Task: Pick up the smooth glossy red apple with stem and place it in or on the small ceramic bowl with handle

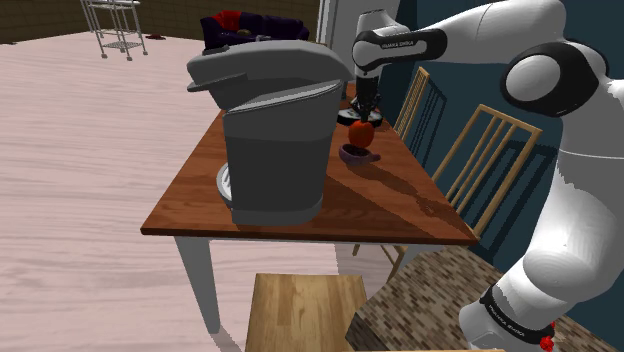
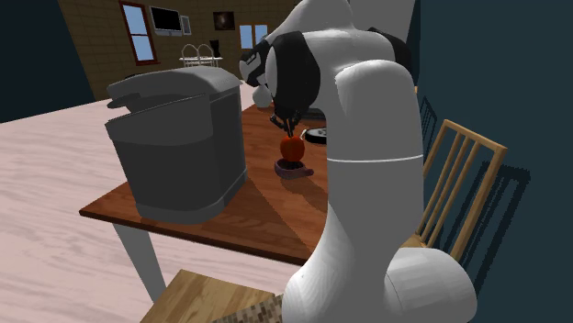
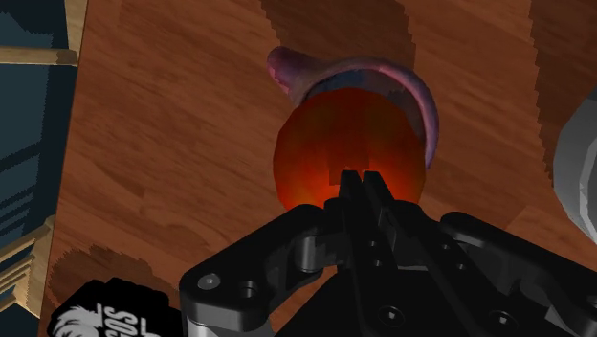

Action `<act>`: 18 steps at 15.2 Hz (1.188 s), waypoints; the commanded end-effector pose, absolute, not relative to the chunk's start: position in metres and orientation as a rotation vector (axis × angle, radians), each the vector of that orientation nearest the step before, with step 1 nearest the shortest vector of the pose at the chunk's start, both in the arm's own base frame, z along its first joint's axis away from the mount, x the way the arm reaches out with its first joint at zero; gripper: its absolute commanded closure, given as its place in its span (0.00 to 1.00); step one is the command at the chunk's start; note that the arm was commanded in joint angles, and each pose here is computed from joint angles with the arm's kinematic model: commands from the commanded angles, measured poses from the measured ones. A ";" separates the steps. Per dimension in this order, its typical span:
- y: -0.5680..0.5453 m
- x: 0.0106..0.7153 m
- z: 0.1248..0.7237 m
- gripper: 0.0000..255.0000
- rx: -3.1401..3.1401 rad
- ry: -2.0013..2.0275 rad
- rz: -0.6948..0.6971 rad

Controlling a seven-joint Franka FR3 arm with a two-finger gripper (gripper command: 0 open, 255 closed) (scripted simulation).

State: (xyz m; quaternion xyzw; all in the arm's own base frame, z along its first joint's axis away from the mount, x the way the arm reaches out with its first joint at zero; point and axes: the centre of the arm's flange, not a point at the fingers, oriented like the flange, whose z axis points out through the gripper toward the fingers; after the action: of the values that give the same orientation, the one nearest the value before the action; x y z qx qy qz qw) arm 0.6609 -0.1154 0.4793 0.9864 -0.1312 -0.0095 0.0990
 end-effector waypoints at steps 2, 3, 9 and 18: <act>-0.115 0.661 0.479 0.00 2.917 -0.388 -0.028; -0.115 0.661 0.479 0.00 2.917 -0.388 -0.028; -0.110 0.662 0.505 0.00 2.917 -0.388 -0.028; -0.106 0.663 0.528 0.00 2.917 -0.388 -0.028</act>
State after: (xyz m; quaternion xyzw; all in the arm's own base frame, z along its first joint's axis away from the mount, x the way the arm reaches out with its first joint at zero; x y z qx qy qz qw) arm 0.6631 -0.1057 0.5283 0.9864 -0.1312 -0.0093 0.0990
